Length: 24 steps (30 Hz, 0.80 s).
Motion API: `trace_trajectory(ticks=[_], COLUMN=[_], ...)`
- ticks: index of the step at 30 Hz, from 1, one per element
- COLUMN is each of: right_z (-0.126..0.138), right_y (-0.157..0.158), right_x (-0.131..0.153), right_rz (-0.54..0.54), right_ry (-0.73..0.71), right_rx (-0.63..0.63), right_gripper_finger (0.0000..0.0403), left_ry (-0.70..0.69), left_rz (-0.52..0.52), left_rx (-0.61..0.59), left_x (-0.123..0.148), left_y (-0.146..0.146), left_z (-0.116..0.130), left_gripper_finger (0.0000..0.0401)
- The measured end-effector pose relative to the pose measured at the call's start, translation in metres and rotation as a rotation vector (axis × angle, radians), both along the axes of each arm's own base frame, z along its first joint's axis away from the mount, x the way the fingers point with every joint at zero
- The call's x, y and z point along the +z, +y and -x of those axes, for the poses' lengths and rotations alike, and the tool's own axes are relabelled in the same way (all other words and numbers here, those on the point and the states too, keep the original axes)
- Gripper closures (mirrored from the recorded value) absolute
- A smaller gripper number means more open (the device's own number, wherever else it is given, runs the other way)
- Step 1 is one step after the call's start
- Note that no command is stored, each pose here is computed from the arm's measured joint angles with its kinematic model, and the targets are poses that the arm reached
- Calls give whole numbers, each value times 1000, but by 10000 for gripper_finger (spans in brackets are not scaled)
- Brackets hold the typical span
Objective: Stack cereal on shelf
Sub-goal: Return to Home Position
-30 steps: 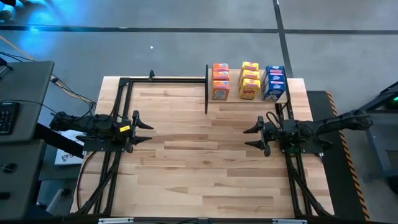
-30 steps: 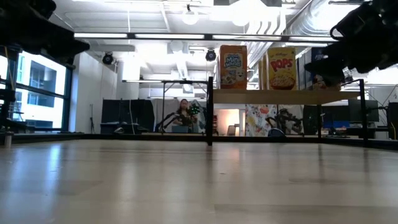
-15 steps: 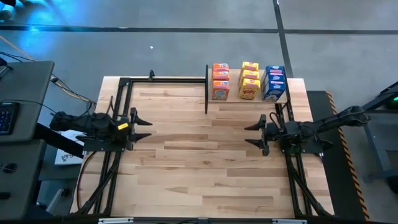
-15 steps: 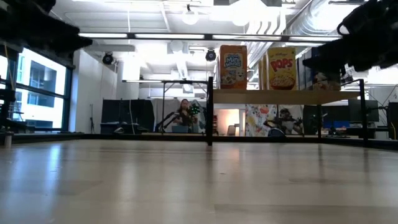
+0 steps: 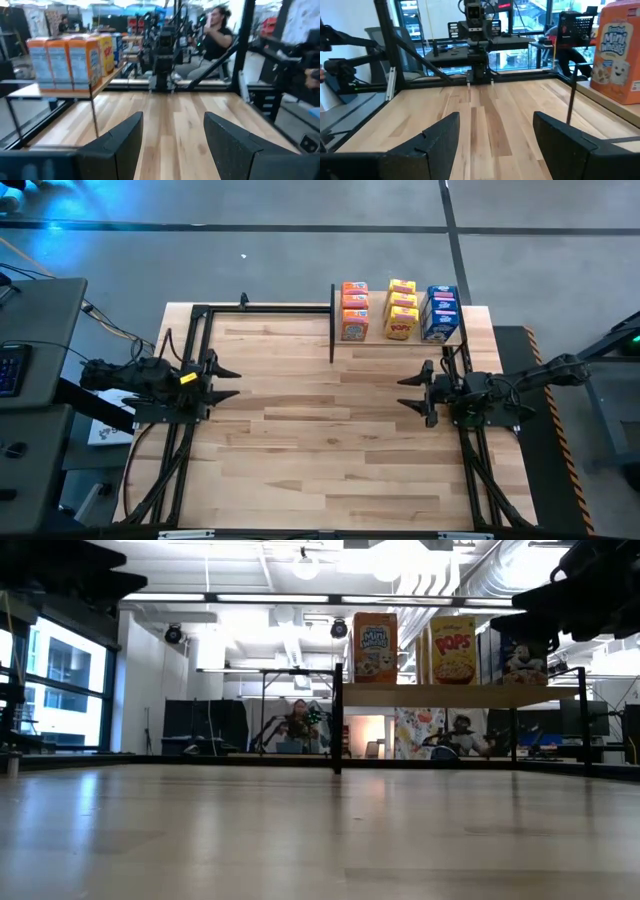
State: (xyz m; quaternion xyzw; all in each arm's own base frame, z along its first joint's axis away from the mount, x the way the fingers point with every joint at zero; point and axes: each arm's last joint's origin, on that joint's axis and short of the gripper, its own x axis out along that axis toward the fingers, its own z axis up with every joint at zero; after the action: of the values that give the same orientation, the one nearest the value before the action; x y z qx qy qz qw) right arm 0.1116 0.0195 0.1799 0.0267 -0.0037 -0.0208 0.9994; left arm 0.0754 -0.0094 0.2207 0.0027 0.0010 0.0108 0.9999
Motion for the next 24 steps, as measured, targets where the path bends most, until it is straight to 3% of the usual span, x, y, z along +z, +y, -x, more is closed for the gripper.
trace_trajectory(ticks=[6,12,19,24], right_z=[0,0,0,0], right_y=[0,0,0,0], right_x=[0,0,-2,-7], right_rz=[0,13,29,-6], right_ry=[2,0,19,65], right_rx=[9,10,10,9], right_gripper_finger=[158,158,158,158], left_ry=[-86,-123,-83,-69], left_rz=[-1,10,38,-26], left_rx=[-100,-101,-112,-149], left_x=[-19,-38,-46,-48], left_y=[-5,-7,-8,-9], left_z=[-12,-18,-20,-20], left_gripper_finger=[201,201,201,201])
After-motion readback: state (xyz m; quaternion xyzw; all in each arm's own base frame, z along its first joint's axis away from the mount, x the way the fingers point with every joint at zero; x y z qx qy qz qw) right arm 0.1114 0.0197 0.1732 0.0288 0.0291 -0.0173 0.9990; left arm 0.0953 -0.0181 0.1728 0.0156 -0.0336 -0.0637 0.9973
